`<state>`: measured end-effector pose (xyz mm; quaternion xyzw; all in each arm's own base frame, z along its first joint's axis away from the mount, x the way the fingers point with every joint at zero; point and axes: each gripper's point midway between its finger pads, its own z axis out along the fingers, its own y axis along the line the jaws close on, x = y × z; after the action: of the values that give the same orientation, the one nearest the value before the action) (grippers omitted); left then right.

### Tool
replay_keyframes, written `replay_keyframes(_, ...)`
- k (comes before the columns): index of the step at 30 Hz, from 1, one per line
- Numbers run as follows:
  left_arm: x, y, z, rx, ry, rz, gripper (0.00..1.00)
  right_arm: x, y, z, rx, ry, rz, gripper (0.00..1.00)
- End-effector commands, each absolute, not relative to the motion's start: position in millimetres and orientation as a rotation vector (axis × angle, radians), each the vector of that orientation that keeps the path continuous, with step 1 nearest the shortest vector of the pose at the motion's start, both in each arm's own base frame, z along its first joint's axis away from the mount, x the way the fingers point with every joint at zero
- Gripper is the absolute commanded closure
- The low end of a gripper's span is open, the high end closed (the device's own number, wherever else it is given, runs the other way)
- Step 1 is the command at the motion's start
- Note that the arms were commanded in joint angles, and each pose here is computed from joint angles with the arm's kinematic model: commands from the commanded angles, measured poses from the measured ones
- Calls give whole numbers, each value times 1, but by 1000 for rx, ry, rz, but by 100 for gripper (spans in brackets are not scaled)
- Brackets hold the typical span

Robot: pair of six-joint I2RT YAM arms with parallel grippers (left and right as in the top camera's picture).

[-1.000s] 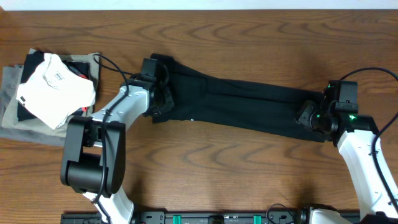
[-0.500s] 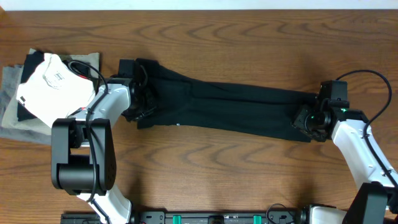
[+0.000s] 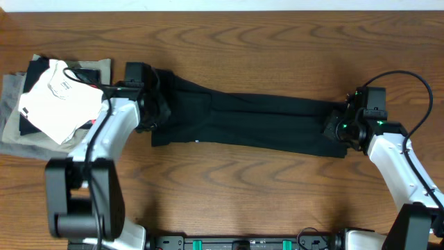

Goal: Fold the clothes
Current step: 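Release the strip's right end and pull the right gripper rightward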

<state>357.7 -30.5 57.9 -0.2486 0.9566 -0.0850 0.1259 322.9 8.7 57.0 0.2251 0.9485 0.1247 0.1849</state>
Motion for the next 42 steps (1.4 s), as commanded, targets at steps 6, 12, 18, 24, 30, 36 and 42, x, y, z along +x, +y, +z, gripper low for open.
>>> replay_keyframes(6,358,-61,55,-625,2821,-383,92,335,30,31,558,2711,513,99)
replay_keyframes(12,361,-79,43,-558,2845,-390,94,342,32,14,561,2721,533,99)
replay_keyframes(18,365,-78,18,-542,2878,-374,94,347,20,1,602,2719,496,99)
replay_keyframes(24,370,-70,-6,-524,2898,-289,94,349,4,-7,656,2707,464,99)
replay_keyframes(30,373,-48,-12,-547,2883,-160,93,349,-8,-16,688,2709,432,99)
replay_keyframes(36,376,-35,-12,-587,2863,-141,87,345,-24,-37,738,2736,325,99)
replay_keyframes(42,377,-30,-11,-604,2857,-140,83,346,-51,-36,821,2702,255,99)
